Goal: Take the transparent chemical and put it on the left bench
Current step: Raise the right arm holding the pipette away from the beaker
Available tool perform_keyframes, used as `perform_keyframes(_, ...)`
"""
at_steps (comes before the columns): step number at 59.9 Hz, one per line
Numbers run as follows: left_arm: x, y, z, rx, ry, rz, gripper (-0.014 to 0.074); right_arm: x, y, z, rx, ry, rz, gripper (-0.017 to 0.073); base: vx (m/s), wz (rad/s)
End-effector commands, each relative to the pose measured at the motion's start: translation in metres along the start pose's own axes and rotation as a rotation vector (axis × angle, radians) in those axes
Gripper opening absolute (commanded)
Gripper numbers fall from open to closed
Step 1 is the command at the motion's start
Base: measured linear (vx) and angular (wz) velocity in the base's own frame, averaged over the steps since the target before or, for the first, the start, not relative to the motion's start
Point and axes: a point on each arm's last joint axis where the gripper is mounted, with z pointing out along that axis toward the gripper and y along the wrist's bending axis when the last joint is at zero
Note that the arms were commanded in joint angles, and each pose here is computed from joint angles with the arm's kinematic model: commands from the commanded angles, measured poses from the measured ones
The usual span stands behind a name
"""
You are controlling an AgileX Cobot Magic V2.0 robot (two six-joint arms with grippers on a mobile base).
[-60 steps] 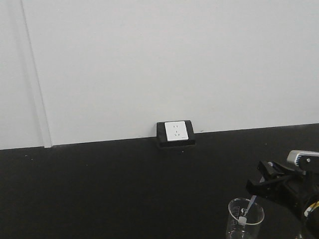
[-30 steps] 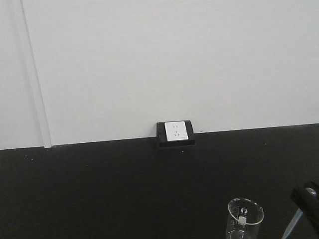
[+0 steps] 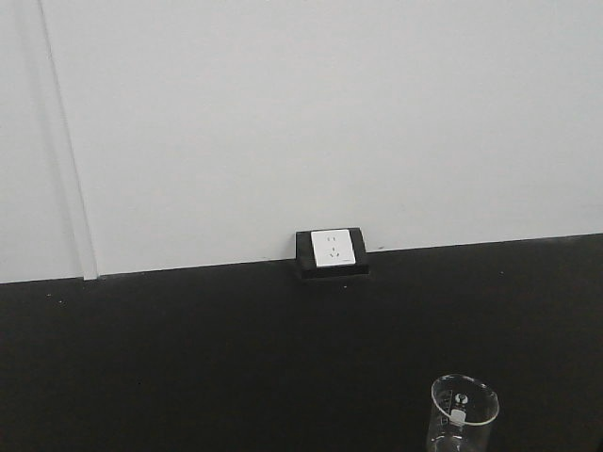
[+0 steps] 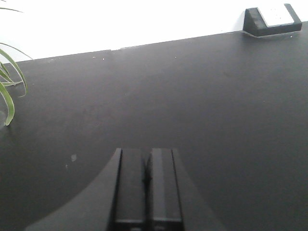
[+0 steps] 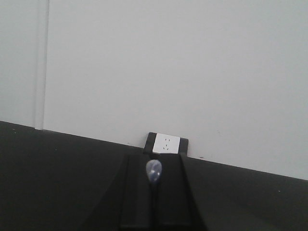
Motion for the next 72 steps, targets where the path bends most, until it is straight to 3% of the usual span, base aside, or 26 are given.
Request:
perform_keyframes(1,-0.0028,0.0001,-0.0013,-0.002,-0.081,-0.009,-0.0003,-0.0149,0.0003,0.0019,-0.017,-0.089,0.000,-0.0003,0.00,0.00)
perform_keyframes(72,-0.0028,0.0001,-0.0013,-0.002,-0.081,-0.009,-0.0003,-0.0151,0.0004,0.0018,-0.017,-0.091,0.000,-0.0003,-0.04,-0.03)
